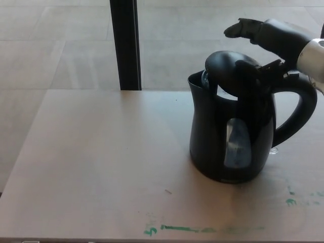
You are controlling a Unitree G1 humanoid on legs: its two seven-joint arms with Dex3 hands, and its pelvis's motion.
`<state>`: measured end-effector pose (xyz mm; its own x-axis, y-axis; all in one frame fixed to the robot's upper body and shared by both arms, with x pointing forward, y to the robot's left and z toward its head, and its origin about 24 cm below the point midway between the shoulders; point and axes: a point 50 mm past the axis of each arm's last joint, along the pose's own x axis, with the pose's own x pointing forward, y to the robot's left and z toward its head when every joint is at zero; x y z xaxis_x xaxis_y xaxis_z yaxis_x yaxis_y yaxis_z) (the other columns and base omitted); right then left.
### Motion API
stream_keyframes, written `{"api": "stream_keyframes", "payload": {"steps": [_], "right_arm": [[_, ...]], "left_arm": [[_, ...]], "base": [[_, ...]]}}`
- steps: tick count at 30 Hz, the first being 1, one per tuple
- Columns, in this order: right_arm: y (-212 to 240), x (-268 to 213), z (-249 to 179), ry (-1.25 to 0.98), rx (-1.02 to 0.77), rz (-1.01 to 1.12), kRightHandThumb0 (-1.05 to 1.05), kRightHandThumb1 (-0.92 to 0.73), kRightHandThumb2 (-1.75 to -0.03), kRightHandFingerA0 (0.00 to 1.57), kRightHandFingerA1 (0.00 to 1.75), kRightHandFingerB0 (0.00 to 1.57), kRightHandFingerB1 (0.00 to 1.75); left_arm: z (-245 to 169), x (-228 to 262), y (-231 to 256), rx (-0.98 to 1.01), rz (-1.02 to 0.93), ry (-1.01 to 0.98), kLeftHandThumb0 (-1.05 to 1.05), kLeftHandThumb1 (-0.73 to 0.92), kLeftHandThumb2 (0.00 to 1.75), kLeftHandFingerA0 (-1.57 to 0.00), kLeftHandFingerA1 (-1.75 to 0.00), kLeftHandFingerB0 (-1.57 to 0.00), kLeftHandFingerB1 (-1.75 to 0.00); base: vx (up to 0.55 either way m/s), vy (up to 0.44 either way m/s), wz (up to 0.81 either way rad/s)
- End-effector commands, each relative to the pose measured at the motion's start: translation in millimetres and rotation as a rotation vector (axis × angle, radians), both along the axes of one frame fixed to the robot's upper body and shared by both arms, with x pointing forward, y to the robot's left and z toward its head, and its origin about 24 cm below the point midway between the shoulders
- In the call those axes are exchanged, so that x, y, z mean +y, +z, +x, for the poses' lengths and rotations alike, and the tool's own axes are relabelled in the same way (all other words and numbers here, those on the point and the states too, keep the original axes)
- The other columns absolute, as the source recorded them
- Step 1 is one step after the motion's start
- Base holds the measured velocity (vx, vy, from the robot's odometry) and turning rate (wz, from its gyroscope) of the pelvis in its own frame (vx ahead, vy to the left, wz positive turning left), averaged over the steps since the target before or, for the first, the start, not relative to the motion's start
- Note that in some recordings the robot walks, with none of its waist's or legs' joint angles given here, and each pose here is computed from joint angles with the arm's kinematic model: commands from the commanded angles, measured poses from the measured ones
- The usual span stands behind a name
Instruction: The robot uses its right hand to push down on the lid of a kettle kept in the middle of the desk to close it
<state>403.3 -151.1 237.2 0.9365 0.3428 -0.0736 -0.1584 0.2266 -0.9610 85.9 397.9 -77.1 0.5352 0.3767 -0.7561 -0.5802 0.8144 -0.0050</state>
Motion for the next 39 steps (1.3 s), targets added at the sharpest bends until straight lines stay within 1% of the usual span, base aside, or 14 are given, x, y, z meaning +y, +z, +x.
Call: {"api": "stream_keyframes", "payload": {"steps": [1, 2, 3, 7, 8, 9, 18, 19, 20, 26, 31, 32, 34, 39], "right_arm": [[-22.5, 7.6, -2.9, 0.051, 0.084, -0.114, -0.84, -0.73, -1.12, 0.00, 0.43, 0.10, 0.41], [-27.5, 7.2, -3.4, 0.049, 0.103, -0.125, -0.84, -0.92, -0.68, 0.08, 0.35, 0.15, 0.28], [-30.4, 7.2, -3.9, 0.042, 0.112, -0.157, -0.82, -0.71, -1.11, 0.03, 0.40, 0.10, 0.37], [-40.1, 9.5, -4.2, 0.053, 0.116, -0.242, -0.84, -0.70, -1.07, 0.04, 0.45, 0.08, 0.41], [-45.4, 10.7, -5.2, 0.062, 0.107, -0.277, -0.38, -0.45, -1.08, 0.01, 0.52, 0.00, 0.49], [-47.2, 11.5, -5.8, 0.070, 0.103, -0.277, -0.85, -0.90, -0.68, 0.13, 0.42, 0.18, 0.31], [-76.1, 22.5, -11.5, 0.069, 0.152, -0.251, -0.79, -0.87, -0.67, 0.23, 0.50, 0.30, 0.35], [-79.7, 24.0, -13.2, 0.076, 0.158, -0.282, -0.79, -0.71, -1.09, 0.17, 0.54, 0.28, 0.49], [-85.4, 25.5, -15.1, 0.081, 0.159, -0.307, -0.77, -0.85, -0.66, 0.25, 0.49, 0.35, 0.32], [-138.4, 36.1, -28.1, 0.113, 0.215, -0.524, -0.79, -0.67, -1.03, 0.14, 0.54, 0.25, 0.46], [-168.8, 35.5, -37.3, 0.117, 0.275, -0.586, -0.80, -0.81, -0.65, 0.16, 0.53, 0.32, 0.35], [-165.1, 34.8, -35.2, 0.113, 0.271, -0.572, -0.80, -0.64, -1.03, 0.09, 0.55, 0.25, 0.50], [-150.2, 33.6, -29.0, 0.095, 0.243, -0.551, -0.79, -0.66, -1.03, 0.09, 0.54, 0.21, 0.48], [-101.9, 23.2, -14.5, 0.072, 0.108, -0.546, -0.76, -0.83, -0.66, 0.17, 0.51, 0.29, 0.32]], "left_arm": [[-2.4, 5.0, 3.7, 0.005, -0.003, -0.003, -0.73, 0.69, 0.67, -0.35, -0.48, -0.27, -0.39], [-2.4, 5.0, 3.7, 0.008, -0.004, -0.006, -0.72, 0.69, 0.65, -0.35, -0.48, -0.27, -0.38], [-0.7, 5.6, 4.8, 0.002, -0.010, 0.000, -0.73, 0.69, 0.67, -0.34, -0.48, -0.25, -0.38], [1.2, 6.1, 6.3, -0.002, 0.002, -0.023, -0.69, 0.76, 0.61, -0.37, -0.46, -0.27, -0.36], [3.4, 6.2, 6.9, -0.003, 0.007, -0.027, -0.69, 0.75, 0.62, -0.39, -0.46, -0.28, -0.37], [3.0, 6.2, 6.8, -0.003, 0.005, -0.029, -0.71, 0.75, 0.62, -0.38, -0.46, -0.28, -0.37], [12.8, 7.5, 11.3, -0.023, 0.004, -0.051, -0.71, 0.76, 0.60, -0.38, -0.45, -0.28, -0.36], [14.5, 7.9, 12.1, -0.031, 0.003, -0.047, -0.70, 0.75, 0.60, -0.39, -0.45, -0.29, -0.36], [16.3, 8.4, 13.1, -0.033, -0.002, -0.049, -0.69, 0.76, 0.62, -0.38, -0.45, -0.28, -0.36], [23.1, 9.0, 16.5, -0.041, 0.020, -0.087, -0.72, 0.76, 0.60, -0.39, -0.44, -0.29, -0.36], [26.9, 7.5, 17.0, -0.053, 0.024, -0.104, -0.71, 0.75, 0.62, -0.41, -0.47, -0.29, -0.37], [28.4, 7.9, 17.9, -0.056, 0.025, -0.106, -0.72, 0.75, 0.62, -0.41, -0.47, -0.30, -0.37], [31.2, 8.9, 19.6, -0.056, 0.028, -0.105, -0.72, 0.75, 0.62, -0.41, -0.47, -0.32, -0.38], [26.0, 11.1, 19.5, -0.037, 0.026, -0.102, -0.70, 0.75, 0.63, -0.41, -0.46, -0.29, -0.38]], "base": [[0.00, 0.000, 0.00], [0.00, 0.000, 0.00], [0.00, 0.000, 0.00], [0.00, 0.000, 0.00], [0.00, 0.000, 0.00], [0.00, 0.000, 0.00], [0.00, 0.000, 0.00], [0.00, 0.000, 0.00], [0.00, 0.000, 0.00], [0.00, 0.000, 0.00], [0.00, 0.000, 0.00], [0.00, 0.000, 0.00], [0.00, 0.000, 0.00], [0.00, 0.000, 0.00]]}}
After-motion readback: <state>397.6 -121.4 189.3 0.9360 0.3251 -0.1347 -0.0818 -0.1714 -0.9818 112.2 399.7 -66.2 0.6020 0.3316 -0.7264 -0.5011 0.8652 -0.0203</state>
